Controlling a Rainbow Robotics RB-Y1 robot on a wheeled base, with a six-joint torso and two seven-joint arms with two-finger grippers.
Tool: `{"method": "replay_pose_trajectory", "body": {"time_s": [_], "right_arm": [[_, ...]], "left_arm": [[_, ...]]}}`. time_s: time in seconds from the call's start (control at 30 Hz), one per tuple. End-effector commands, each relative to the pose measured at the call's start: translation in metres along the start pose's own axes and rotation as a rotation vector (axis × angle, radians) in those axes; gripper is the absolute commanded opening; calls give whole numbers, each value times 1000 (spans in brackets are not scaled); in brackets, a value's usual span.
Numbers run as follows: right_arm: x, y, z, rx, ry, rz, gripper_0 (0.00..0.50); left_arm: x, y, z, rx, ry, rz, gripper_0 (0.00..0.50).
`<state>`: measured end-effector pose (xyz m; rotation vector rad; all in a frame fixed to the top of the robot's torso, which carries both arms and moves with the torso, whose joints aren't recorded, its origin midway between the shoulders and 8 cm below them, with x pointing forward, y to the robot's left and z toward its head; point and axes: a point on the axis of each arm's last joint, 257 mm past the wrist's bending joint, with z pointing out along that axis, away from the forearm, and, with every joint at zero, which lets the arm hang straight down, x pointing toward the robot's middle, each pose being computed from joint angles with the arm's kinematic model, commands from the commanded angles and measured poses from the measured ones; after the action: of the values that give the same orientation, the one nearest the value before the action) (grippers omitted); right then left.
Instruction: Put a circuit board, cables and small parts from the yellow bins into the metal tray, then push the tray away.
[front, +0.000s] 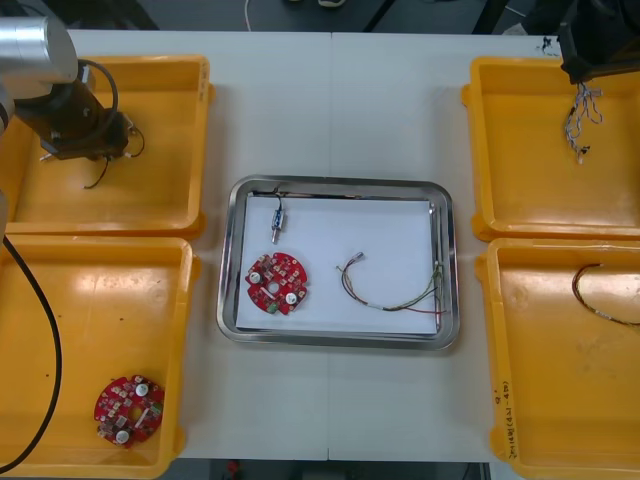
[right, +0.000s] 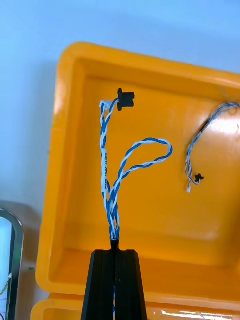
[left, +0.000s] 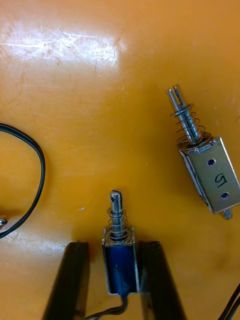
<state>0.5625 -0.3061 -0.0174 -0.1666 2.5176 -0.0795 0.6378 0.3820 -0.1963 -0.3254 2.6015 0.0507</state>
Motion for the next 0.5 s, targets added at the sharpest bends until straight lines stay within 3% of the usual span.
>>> {"method": "replay_pose_trajectory", "body": {"time_s": [0.03,0.17,0.5], "right_arm": [[0,-8,-23,-21,-68,-78,0],[3,12,-30,-70,-82,-162,0],[15,69,-43,-139,-99,-399,0]], "left_arm": [[5,-5,6,-10,2,159,0],[6,-5,7,-13,4,159,0],[4,0,1,-11,13,142,0]]}}
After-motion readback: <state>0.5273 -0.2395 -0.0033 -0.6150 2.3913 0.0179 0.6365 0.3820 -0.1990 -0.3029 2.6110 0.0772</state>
